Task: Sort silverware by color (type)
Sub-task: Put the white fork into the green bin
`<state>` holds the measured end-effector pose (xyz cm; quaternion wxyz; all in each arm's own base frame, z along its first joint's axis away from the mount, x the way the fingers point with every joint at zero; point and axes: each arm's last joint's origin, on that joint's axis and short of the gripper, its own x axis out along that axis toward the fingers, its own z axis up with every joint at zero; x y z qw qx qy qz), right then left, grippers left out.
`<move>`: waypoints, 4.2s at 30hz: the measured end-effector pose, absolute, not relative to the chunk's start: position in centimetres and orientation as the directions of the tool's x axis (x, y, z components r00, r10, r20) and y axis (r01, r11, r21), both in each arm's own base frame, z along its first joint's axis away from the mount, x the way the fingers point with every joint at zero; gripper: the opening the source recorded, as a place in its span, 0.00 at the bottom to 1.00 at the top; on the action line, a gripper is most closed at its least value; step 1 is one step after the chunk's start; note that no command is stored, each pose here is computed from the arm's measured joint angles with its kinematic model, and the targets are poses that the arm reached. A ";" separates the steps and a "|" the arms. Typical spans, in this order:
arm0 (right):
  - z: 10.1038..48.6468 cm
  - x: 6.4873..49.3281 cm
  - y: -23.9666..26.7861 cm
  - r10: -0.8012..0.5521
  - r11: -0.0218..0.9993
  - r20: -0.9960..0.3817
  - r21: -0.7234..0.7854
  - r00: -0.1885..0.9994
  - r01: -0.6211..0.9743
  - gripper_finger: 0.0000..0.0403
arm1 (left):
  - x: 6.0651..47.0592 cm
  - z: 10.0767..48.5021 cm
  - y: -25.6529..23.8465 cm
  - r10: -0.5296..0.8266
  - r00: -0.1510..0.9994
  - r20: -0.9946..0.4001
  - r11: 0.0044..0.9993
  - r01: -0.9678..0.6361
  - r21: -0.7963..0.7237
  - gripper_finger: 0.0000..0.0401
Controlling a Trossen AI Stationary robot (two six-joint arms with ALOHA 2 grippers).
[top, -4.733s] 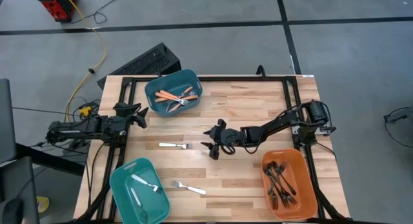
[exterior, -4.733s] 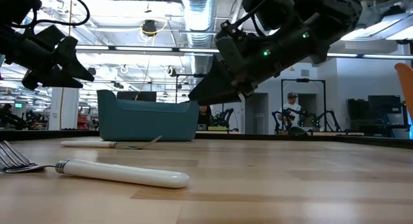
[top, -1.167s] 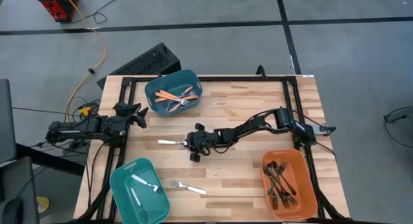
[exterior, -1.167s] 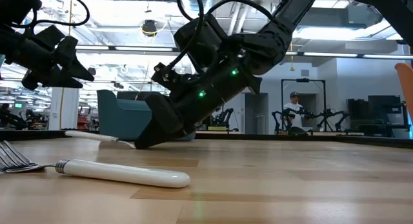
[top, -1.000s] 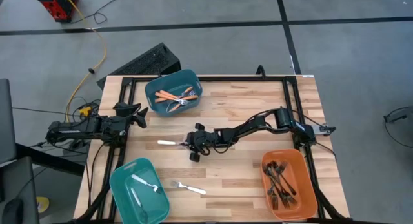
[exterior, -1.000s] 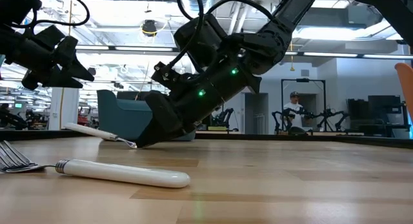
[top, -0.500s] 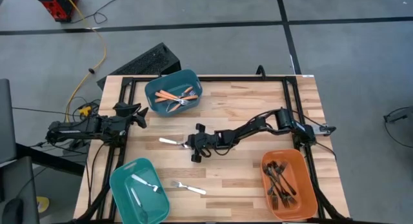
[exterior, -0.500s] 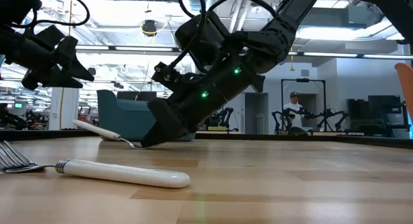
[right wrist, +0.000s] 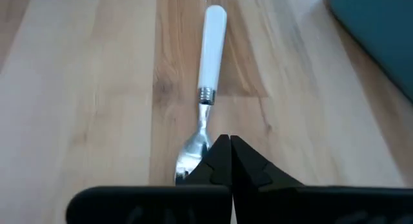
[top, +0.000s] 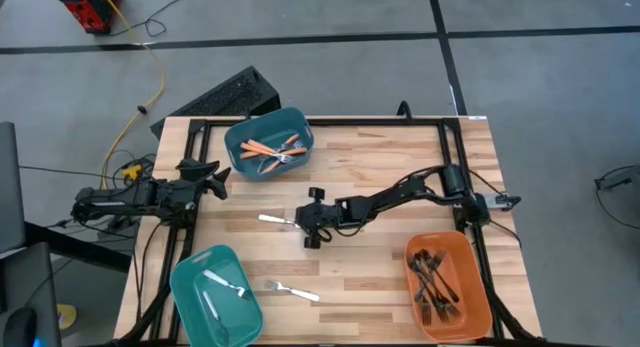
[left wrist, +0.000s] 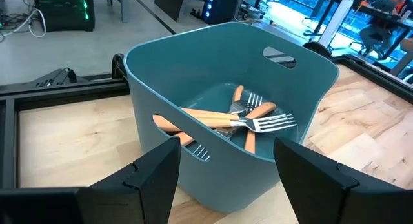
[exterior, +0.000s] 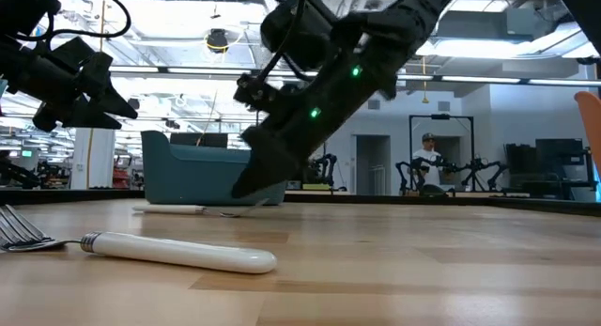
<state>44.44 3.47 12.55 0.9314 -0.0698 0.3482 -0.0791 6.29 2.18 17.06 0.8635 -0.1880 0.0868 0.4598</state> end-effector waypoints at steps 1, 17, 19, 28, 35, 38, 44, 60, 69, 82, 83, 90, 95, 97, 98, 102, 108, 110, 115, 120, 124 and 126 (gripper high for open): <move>13.0 44.2 3.4 -0.197 0.977 -0.652 -0.190 0.732 0.094 0.04 | 6.3 17.1 2.2 0.762 0.562 -0.323 0.506 -0.827 -0.245 0.59; 18.5 40.4 4.8 -0.171 0.818 -0.767 -0.461 0.618 -0.345 0.44 | 6.2 17.1 2.2 0.776 0.547 -0.314 0.493 -0.837 -0.239 0.59; 18.3 40.4 5.4 -0.162 0.756 -0.769 -0.499 0.619 -0.423 0.52 | 6.2 17.1 2.2 0.777 0.545 -0.313 0.492 -0.838 -0.238 0.59; 18.3 41.0 6.6 -0.140 0.648 -0.725 -0.582 0.674 -0.492 0.63 | 6.2 17.1 2.2 0.777 0.546 -0.313 0.492 -0.837 -0.238 0.59; 16.7 41.6 6.6 -0.158 0.614 -0.728 -0.601 0.667 -0.511 0.62 | 6.2 17.1 2.2 0.778 0.545 -0.313 0.492 -0.838 -0.238 0.59; 14.9 41.7 6.7 -0.180 0.575 -0.761 -0.595 0.623 -0.561 0.62 | 6.2 17.1 2.2 0.779 0.544 -0.312 0.490 -0.839 -0.237 0.59; 12.7 42.5 7.1 -0.381 0.448 -0.689 -0.721 0.617 -0.529 0.62 | 6.2 17.1 2.2 0.777 0.547 -0.312 0.493 -0.837 -0.238 0.59; 12.7 42.8 6.2 -0.319 0.469 -0.707 -0.696 0.631 -0.543 0.62 | 6.2 17.1 2.2 0.782 0.542 -0.309 0.490 -0.840 -0.232 0.59; 12.8 43.0 6.4 -0.271 0.479 -0.707 -0.688 0.653 -0.545 0.56 | 6.2 17.1 2.2 0.782 0.542 -0.309 0.491 -0.840 -0.231 0.59; 12.8 43.1 5.6 -0.284 0.515 -0.709 -0.681 0.646 -0.521 0.46 | 6.2 17.1 2.2 0.783 0.540 -0.309 0.491 -0.841 -0.228 0.59; 12.8 43.1 5.6 -0.284 0.515 -0.709 -0.681 0.646 -0.521 0.45 | 6.2 17.1 2.2 0.783 0.540 -0.309 0.491 -0.841 -0.228 0.59; 12.8 43.1 5.5 -0.285 0.516 -0.709 -0.681 0.645 -0.520 0.40 | 6.2 17.1 2.2 0.783 0.540 -0.308 0.491 -0.841 -0.228 0.59; 12.8 43.1 5.6 -0.285 0.515 -0.709 -0.681 0.646 -0.520 0.34 | 6.2 17.1 2.2 0.783 0.540 -0.308 0.491 -0.841 -0.227 0.59; 12.8 43.1 5.6 -0.285 0.515 -0.709 -0.681 0.645 -0.520 0.30 | 6.2 17.1 2.2 0.783 0.540 -0.308 0.490 -0.841 -0.228 0.59; 12.8 43.1 5.6 -0.285 0.515 -0.709 -0.681 0.645 -0.521 0.29 | 6.2 17.1 2.2 0.783 0.540 -0.308 0.491 -0.841 -0.227 0.59; 12.8 43.1 5.6 -0.284 0.516 -0.709 -0.680 0.645 -0.521 0.24 | 6.2 17.1 2.2 0.783 0.540 -0.308 0.490 -0.841 -0.228 0.59; 12.8 43.1 5.6 -0.283 0.515 -0.709 -0.680 0.645 -0.522 0.15 | 6.2 17.1 2.2 0.783 0.540 -0.308 0.491 -0.841 -0.228 0.59; 12.8 43.1 5.6 -0.282 0.515 -0.710 -0.680 0.646 -0.522 0.11 | 6.2 17.1 2.2 0.783 0.540 -0.308 0.490 -0.841 -0.228 0.59; 12.8 43.1 5.6 -0.282 0.553 -0.707 -0.673 0.649 -0.492 0.04 | 6.2 17.1 2.2 0.783 0.540 -0.308 0.491 -0.841 -0.228 0.59; 12.9 43.2 5.6 -0.281 0.674 -0.700 -0.631 0.657 -0.385 0.05 | 6.2 17.1 2.2 0.783 0.540 -0.308 0.491 -0.841 -0.228 0.59; 13.0 43.4 5.7 -0.279 0.782 -0.686 -0.568 0.672 -0.255 0.04 | 6.2 17.1 2.2 0.783 0.540 -0.308 0.491 -0.841 -0.228 0.59; 13.1 43.4 5.7 -0.281 0.806 -0.678 -0.551 0.680 -0.216 0.04 | 6.2 17.1 2.2 0.783 0.540 -0.308 0.491 -0.841 -0.228 0.59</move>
